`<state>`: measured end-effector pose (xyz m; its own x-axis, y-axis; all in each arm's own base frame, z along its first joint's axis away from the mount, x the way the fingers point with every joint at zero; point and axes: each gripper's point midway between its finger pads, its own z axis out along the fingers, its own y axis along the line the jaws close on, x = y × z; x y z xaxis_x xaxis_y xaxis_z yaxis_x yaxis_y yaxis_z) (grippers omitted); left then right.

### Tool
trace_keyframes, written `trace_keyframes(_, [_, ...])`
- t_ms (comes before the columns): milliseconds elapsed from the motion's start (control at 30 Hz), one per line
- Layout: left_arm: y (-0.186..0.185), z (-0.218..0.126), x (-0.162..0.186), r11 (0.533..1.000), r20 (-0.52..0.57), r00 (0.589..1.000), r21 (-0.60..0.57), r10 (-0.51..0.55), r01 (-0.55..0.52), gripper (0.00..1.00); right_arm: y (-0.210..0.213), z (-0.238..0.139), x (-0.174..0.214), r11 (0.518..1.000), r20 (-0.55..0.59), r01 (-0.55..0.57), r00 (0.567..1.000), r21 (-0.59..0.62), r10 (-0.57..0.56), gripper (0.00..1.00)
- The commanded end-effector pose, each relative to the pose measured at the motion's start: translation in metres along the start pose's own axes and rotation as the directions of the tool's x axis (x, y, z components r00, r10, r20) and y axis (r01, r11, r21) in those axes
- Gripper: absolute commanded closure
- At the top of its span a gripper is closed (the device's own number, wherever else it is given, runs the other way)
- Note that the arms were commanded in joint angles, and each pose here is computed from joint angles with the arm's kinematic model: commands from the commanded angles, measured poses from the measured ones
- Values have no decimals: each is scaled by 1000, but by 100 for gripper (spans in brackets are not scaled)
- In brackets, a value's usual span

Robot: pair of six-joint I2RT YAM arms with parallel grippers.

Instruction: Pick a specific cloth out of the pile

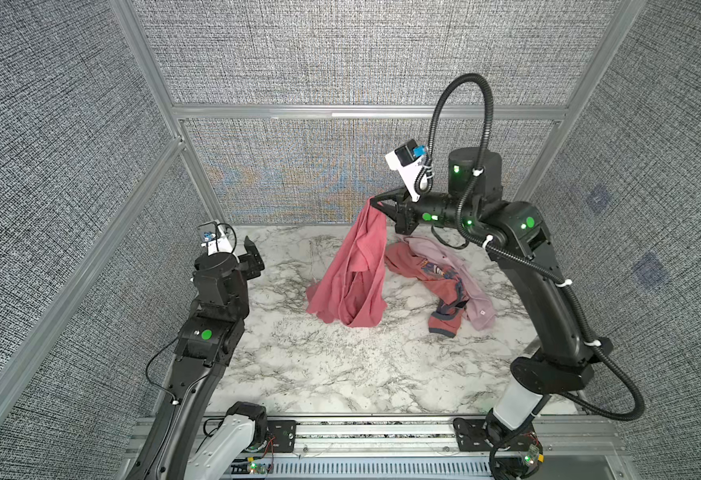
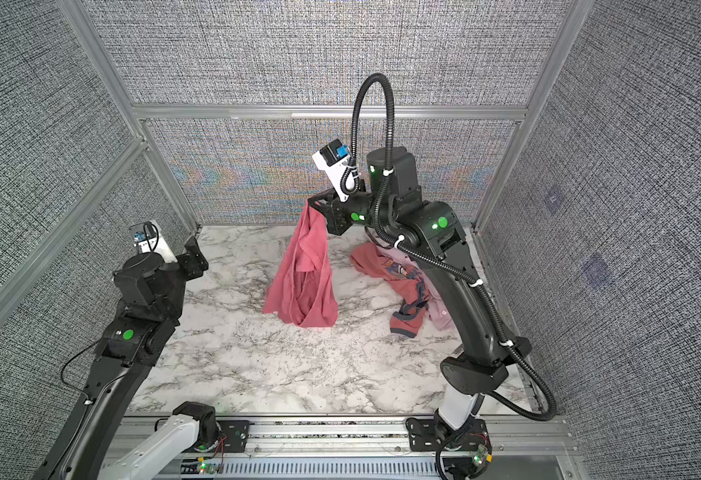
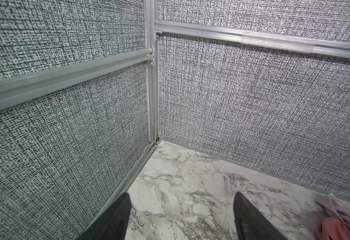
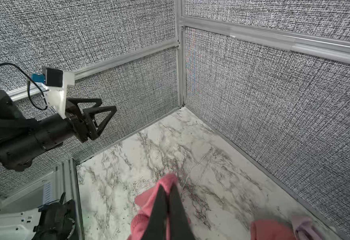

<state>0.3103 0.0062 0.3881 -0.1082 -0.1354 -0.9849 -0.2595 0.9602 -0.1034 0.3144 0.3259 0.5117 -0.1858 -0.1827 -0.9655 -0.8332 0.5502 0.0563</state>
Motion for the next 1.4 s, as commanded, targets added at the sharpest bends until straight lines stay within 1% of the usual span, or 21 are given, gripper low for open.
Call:
trace_keyframes(0, [5,-2,1,1000,-3,1000,-21,22,-22,21,19,17,3,999,-12,36,999,-39,-36,100])
trace_keyframes(200, [5,-7,-1,1000,14,1000,-7,20,-20,20,61,86,25,986,-50,14,998,-167,-23,100])
trace_keyframes(333, [9,-14,2,1000,19,1000,-5,6,-6,20,84,144,53,957,-91,-79,994,-279,55,100])
trace_keyframes(467, [13,-24,0,1000,31,999,5,-10,10,20,101,202,88,930,-127,-151,985,-335,114,100])
trace_keyframes(600, [18,-30,-3,1000,33,999,-5,-6,6,20,115,246,119,892,-167,-238,968,-384,186,100])
trace_keyframes(633, [18,-32,-3,1000,32,999,-3,-6,6,20,116,255,126,882,-175,-265,962,-391,211,98])
trace_keyframes(700, [17,-31,-2,1000,27,1000,5,-5,5,19,120,267,137,864,-189,-292,954,-411,232,58])
trace_keyframes(733, [15,-30,0,1000,19,1000,13,-6,6,19,119,269,141,865,-194,-295,953,-405,234,46])
trace_keyframes(767, [12,-29,2,1000,12,1000,24,-5,5,20,118,270,143,869,-197,-294,953,-398,232,39])
trace_keyframes(833, [6,-25,7,999,-6,1000,48,-9,9,20,113,265,142,882,-190,-276,957,-382,217,32])
trace_keyframes(867, [2,-22,10,998,-14,1000,65,-10,11,20,110,262,141,892,-185,-263,961,-368,208,30])
trace_keyframes(967, [-8,-14,19,995,-38,999,99,-14,18,20,96,250,140,920,-174,-232,967,-316,184,28])
trace_keyframes(1067, [-26,-4,30,985,-76,997,170,-12,25,22,74,234,141,940,-149,-231,969,-250,198,29])
trace_keyframes(1133, [-41,4,43,973,-116,993,227,-7,34,24,56,216,145,955,-125,-227,971,-190,206,29])
trace_keyframes(1200, [-57,11,59,955,-158,987,295,5,43,25,34,197,153,969,-100,-226,971,-103,216,29])
trace_keyframes(1300, [-85,17,90,913,-244,970,399,21,80,28,0,165,171,964,-78,-267,961,11,267,29])
trace_keyframes(1367, [-98,22,117,906,-305,951,415,52,83,29,-24,143,188,947,-64,-312,946,75,316,30])
